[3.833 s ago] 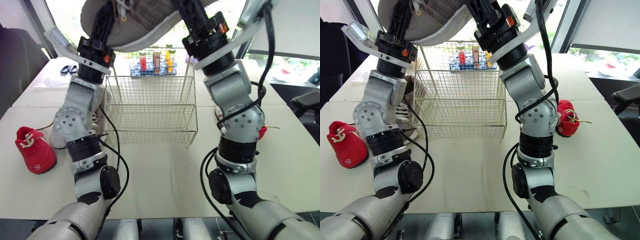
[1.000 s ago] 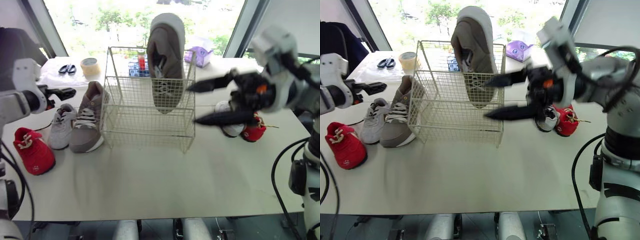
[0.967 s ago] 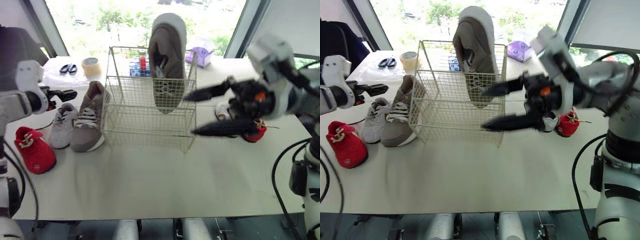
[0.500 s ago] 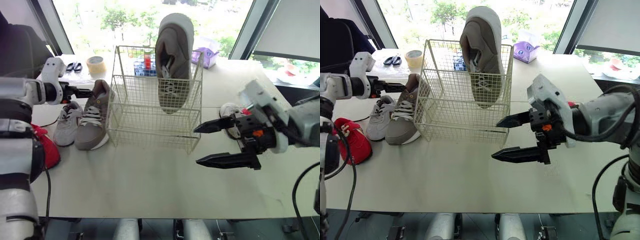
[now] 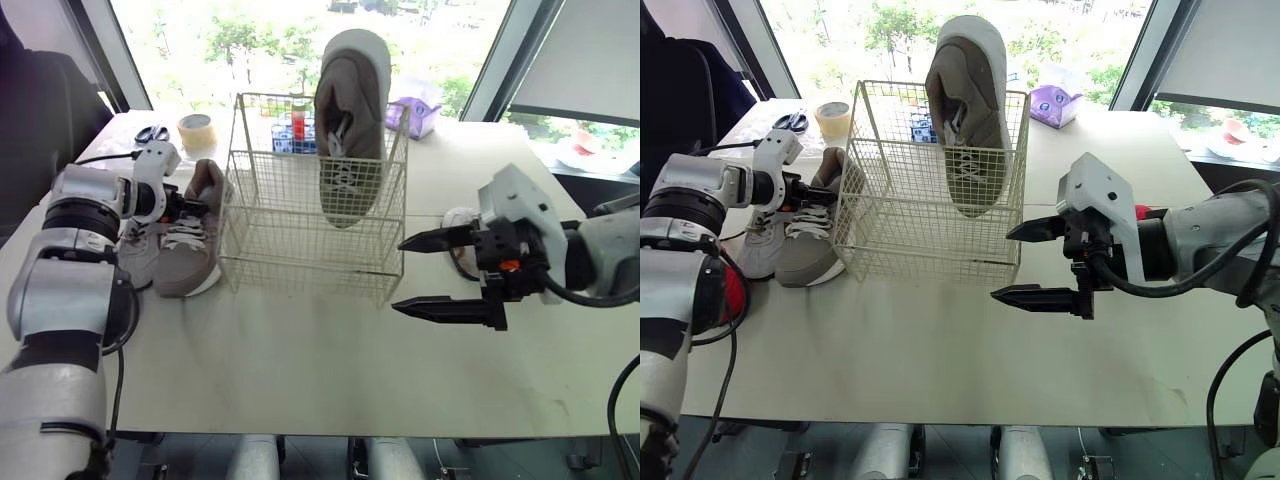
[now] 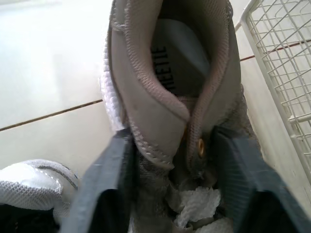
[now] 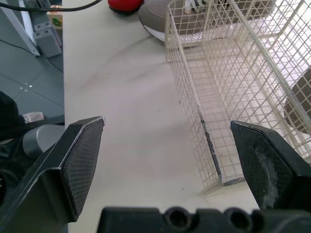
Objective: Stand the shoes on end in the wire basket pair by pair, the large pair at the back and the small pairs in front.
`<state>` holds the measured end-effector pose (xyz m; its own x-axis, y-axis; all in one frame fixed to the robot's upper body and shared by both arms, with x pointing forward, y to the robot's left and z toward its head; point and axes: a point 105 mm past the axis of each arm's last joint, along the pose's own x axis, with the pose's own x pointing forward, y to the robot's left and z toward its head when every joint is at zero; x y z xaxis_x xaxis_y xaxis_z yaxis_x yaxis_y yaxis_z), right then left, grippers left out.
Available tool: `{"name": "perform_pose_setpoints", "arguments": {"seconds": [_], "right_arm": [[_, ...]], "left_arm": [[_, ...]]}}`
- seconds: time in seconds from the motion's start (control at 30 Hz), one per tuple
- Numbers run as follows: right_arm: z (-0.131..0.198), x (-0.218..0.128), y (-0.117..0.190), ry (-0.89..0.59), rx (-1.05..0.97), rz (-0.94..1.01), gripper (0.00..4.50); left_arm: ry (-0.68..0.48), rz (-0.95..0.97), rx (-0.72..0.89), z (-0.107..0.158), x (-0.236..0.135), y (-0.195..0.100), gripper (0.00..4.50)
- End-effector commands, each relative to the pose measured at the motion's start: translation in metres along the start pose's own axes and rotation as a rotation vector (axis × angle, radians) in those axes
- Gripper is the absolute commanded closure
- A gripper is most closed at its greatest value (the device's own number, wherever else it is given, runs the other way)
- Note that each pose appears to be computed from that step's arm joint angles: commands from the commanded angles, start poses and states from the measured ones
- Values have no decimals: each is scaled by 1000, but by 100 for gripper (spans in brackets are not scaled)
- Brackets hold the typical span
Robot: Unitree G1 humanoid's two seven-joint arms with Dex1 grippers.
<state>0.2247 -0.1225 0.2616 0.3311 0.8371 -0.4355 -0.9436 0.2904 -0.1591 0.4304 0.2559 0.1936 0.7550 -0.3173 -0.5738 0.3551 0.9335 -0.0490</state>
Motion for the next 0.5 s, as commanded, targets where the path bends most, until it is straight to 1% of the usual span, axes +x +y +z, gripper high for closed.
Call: {"name": "perform_pose_setpoints", "arguments": {"seconds": [0.03, 0.07, 0.17, 0.3, 0.37, 0.4, 0.43, 0.5], "right_arm": [[4, -5, -1, -3, -30, -26, 0], [4, -6, -3, -2, -30, -33, 0], [7, -10, -8, -5, -33, -55, 0], [13, -22, -19, -31, -33, -129, 0], [21, -34, -29, -76, -26, -204, 0], [25, -40, -34, -98, -24, -245, 0], [31, -48, -37, -122, -23, -276, 0], [40, -57, -39, -162, -25, -298, 0]], "left_arm": [[7, -20, -54, -6, 7, -6, 383], [-30, -16, -69, -1, 5, -3, 396], [-153, -5, -137, 18, -5, 2, 396], [-415, 22, -175, 76, -41, 7, 396], [-593, 87, -150, 115, -76, 11, 396], [-655, 105, -113, 133, -98, 8, 396], [-733, 139, -35, 152, -125, 4, 396], [-835, 200, 100, 174, -162, -6, 396]]}}
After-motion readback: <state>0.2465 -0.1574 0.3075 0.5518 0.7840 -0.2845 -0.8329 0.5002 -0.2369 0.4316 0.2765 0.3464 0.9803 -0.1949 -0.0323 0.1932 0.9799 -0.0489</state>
